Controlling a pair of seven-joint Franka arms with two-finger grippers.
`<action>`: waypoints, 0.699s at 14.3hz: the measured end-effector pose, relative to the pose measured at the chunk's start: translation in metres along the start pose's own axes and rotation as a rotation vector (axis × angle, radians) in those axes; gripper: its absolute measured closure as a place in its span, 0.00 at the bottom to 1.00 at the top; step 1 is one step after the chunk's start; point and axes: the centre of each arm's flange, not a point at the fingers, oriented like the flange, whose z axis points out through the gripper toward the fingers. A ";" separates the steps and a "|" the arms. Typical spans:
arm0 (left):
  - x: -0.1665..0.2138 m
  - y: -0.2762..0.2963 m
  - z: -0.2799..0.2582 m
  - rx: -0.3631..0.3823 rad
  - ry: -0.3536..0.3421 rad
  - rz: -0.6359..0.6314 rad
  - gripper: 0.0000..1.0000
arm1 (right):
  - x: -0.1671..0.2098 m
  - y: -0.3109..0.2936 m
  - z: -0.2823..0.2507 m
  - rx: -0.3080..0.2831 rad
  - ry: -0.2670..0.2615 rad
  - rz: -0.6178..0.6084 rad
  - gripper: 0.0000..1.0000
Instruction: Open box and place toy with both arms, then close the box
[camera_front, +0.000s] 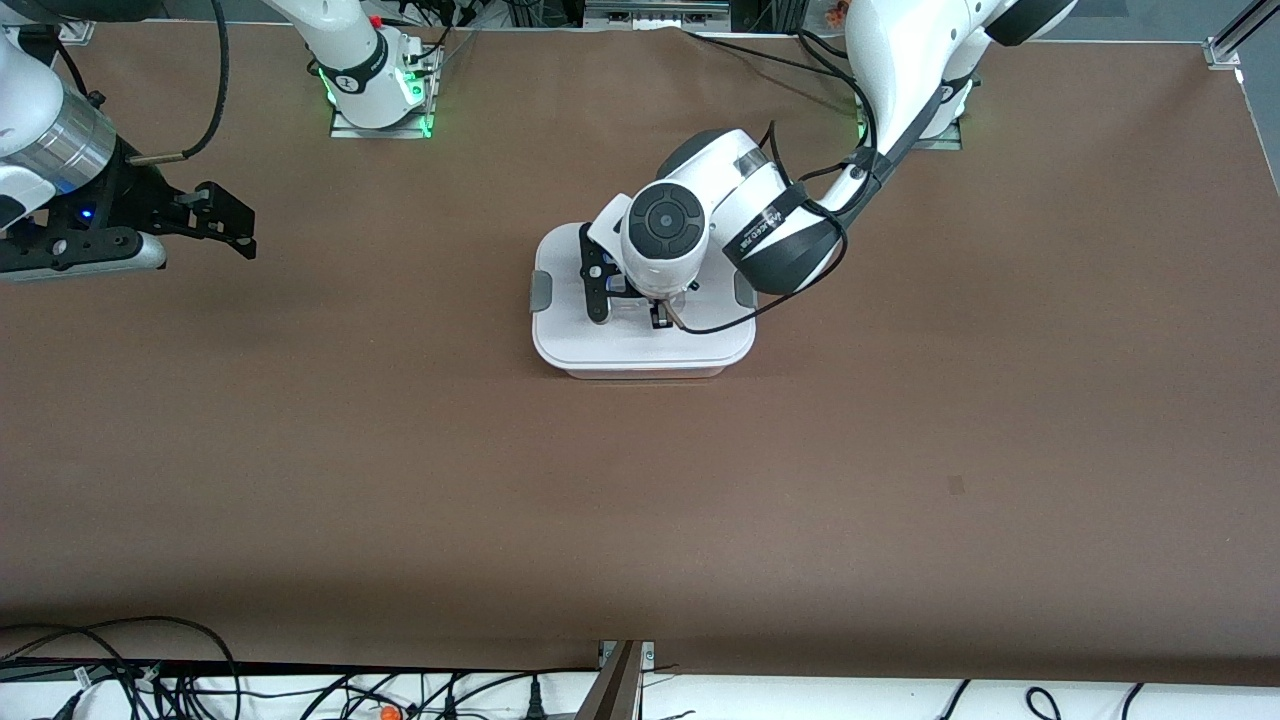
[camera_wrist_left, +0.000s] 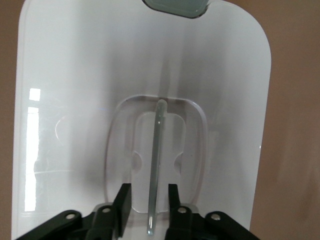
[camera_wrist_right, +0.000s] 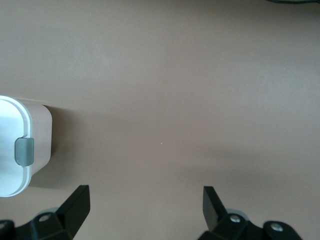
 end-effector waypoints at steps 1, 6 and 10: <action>-0.001 0.003 -0.006 -0.001 -0.008 0.001 0.47 | 0.000 -0.002 0.000 0.000 0.001 -0.003 0.00; -0.046 0.030 -0.099 0.025 -0.088 -0.051 0.01 | 0.000 -0.006 -0.001 0.000 0.004 -0.010 0.00; -0.174 -0.013 -0.190 0.058 -0.091 -0.323 0.00 | 0.000 -0.007 -0.001 0.000 0.004 -0.012 0.00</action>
